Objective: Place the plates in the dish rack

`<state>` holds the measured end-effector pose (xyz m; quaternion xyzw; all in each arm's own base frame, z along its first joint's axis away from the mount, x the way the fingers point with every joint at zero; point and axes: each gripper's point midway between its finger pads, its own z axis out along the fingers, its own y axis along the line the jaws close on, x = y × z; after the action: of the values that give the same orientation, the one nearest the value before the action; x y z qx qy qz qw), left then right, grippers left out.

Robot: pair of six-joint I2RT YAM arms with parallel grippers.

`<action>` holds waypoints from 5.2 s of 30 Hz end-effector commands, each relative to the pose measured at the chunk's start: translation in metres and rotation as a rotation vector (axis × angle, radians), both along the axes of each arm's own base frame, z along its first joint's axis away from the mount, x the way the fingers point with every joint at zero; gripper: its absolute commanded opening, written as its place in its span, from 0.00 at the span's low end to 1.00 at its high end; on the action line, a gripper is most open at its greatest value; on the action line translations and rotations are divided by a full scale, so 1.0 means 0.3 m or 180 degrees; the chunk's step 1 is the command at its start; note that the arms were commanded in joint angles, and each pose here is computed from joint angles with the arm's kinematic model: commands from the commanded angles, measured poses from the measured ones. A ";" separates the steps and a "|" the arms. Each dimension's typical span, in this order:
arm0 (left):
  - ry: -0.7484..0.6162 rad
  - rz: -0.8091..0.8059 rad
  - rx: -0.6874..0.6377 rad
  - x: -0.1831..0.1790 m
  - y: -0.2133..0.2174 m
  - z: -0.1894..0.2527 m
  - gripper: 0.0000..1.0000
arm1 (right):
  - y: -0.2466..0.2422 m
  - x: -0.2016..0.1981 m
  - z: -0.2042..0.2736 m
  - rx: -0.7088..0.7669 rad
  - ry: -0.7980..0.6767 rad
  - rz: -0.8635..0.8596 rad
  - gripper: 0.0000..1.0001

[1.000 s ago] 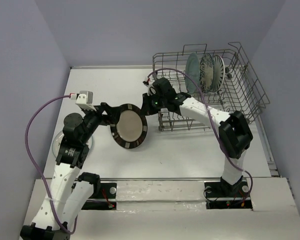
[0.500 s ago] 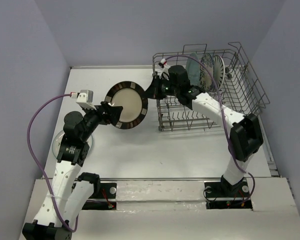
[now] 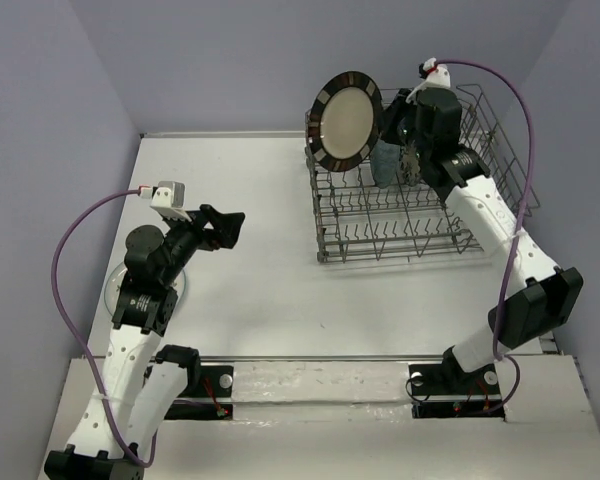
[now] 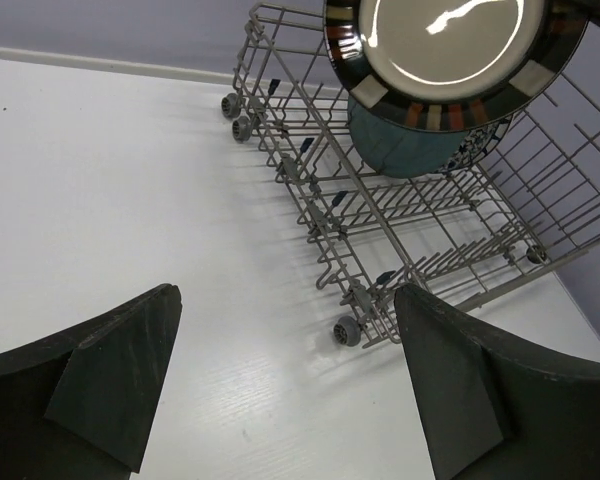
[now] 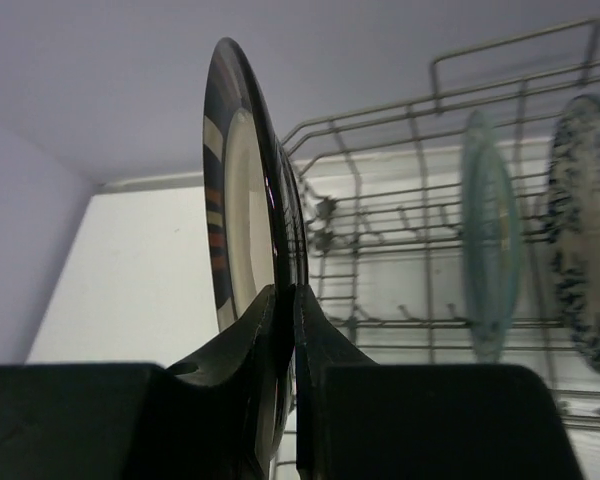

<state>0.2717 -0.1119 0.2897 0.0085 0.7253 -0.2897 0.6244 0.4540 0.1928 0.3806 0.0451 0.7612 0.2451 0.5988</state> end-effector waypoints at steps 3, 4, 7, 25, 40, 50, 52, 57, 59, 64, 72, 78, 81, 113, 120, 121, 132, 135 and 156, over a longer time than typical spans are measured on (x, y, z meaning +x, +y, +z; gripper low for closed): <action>-0.0173 -0.0019 0.0034 -0.008 -0.002 0.046 0.99 | -0.194 0.065 0.320 -0.0439 -0.0870 -0.0996 0.07; -0.0170 -0.0009 0.0040 -0.007 0.000 0.045 0.99 | -0.217 0.101 0.318 -0.0635 -0.0882 -0.1141 0.07; -0.0160 -0.0024 0.0041 -0.007 -0.003 0.044 0.99 | -0.246 0.168 0.312 -0.1042 -0.0897 -0.1342 0.07; -0.0107 -0.0030 0.0060 0.004 -0.005 0.027 0.99 | -0.267 0.291 0.206 -0.1774 -0.0768 -0.1521 0.07; -0.0107 -0.0034 0.0050 0.003 -0.006 0.027 0.99 | -0.280 0.302 0.249 -0.2067 -0.0845 -0.1543 0.07; -0.0107 -0.0054 0.0059 0.002 -0.009 0.026 0.99 | -0.197 0.382 0.017 -0.2292 -0.0611 -0.1086 0.07; -0.0110 -0.0054 0.0054 0.001 -0.009 0.027 0.99 | -0.180 0.382 -0.033 -0.2351 -0.0572 -0.0949 0.07; -0.0098 -0.0064 0.0050 0.002 -0.011 0.023 0.99 | -0.192 0.369 -0.174 -0.2474 -0.0401 -0.0903 0.07; -0.0101 -0.0063 0.0045 0.003 -0.011 0.026 0.99 | -0.203 0.361 -0.199 -0.2454 -0.0368 -0.0956 0.08; -0.0096 -0.0093 0.0045 0.003 -0.017 0.023 0.99 | -0.212 0.346 -0.173 -0.2322 -0.0391 -0.1042 0.33; -0.0060 -0.0126 0.0035 0.009 -0.024 0.012 0.99 | -0.226 0.254 -0.045 -0.2074 -0.0529 -0.1018 0.70; -0.0052 -0.0111 0.0018 0.013 -0.022 0.012 0.99 | -0.185 0.138 0.029 -0.1575 -0.0580 -0.0707 0.76; -0.0055 -0.0124 -0.0017 0.014 -0.025 0.016 0.99 | -0.111 0.044 0.072 -0.1056 -0.0629 -0.0299 0.77; -0.1551 -0.1025 -0.0422 -0.343 -0.116 0.612 0.99 | 1.309 -0.664 -0.619 0.0435 0.1016 0.3044 0.69; -0.1274 -0.1166 -0.0150 -0.345 -0.156 0.416 0.99 | 1.447 -0.680 -0.864 0.0261 0.1335 0.3022 0.69; -0.1260 -0.1144 -0.0103 -0.339 -0.155 0.396 0.99 | 1.454 -0.679 -0.878 0.0249 0.1374 0.3021 0.69; -0.1124 -0.0700 0.0102 -0.288 -0.113 0.288 0.99 | 1.536 -0.626 -1.036 0.0131 0.1508 0.2828 0.63; -0.1092 -0.0610 0.0144 -0.272 -0.108 0.264 0.99 | 1.543 -0.628 -1.080 0.0080 0.1533 0.2750 0.57; -0.0972 -0.0393 0.0223 -0.235 -0.087 0.193 0.99 | 1.468 -0.585 -1.131 -0.0145 0.1458 0.2193 0.11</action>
<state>0.1984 -0.1413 0.3413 0.1224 0.6424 -0.3073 0.6913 0.2708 0.6573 0.0423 -0.1860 0.8329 0.4430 0.2748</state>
